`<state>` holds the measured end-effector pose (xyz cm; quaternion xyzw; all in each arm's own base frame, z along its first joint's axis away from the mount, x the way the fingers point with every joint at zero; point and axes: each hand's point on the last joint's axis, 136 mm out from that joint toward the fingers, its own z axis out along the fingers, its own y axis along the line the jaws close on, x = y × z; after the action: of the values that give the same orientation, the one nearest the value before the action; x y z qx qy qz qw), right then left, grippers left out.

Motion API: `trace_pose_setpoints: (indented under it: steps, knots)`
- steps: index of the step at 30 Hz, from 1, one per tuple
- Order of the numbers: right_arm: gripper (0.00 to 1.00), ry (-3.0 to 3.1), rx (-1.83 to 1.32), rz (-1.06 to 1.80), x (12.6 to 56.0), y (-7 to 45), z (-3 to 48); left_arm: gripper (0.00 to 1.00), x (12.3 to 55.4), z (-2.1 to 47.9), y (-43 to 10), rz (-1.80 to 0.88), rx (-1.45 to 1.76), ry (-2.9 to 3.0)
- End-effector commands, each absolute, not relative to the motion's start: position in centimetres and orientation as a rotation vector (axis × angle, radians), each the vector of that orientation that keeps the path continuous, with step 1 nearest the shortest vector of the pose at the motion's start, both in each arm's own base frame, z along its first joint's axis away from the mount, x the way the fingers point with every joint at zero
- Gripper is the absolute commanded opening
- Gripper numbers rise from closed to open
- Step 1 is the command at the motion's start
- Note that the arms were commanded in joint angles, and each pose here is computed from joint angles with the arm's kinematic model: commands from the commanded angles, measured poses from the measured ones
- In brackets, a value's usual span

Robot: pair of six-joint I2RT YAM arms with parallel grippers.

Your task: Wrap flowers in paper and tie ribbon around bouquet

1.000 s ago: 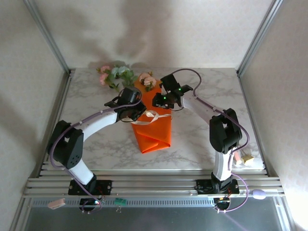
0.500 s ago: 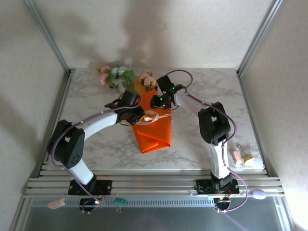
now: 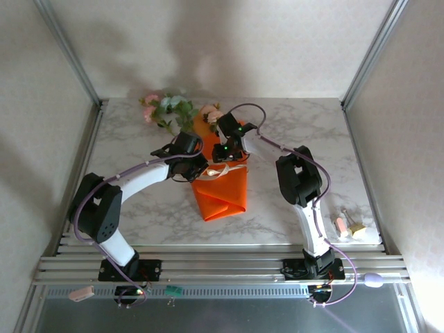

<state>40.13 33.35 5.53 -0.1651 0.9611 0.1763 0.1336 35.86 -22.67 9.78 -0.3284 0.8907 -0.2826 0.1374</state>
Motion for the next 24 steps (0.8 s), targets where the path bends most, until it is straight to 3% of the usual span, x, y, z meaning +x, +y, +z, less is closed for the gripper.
trace_pose_setpoints:
  steps: [1,7,8,15,24]
  knots:
    - [0.34,2.797,-0.527,0.439,40.1,33.3,4.9,0.00,35.3,10.0,-22.1,-0.811,-0.953,2.589]
    - [0.02,2.774,-0.485,0.433,40.8,33.4,5.7,0.00,35.4,10.2,-22.1,-0.810,-0.951,2.585]
    - [0.00,2.755,-0.469,0.437,41.0,33.4,6.3,0.00,35.5,10.3,-22.1,-0.810,-0.952,2.583]
    - [0.00,2.606,-0.346,0.506,41.8,33.2,11.8,0.00,36.6,10.2,-21.5,-0.804,-0.958,2.571]
    - [0.00,2.574,-0.175,0.593,39.8,31.7,14.0,0.00,39.4,10.6,-21.6,-0.774,-0.880,2.570]
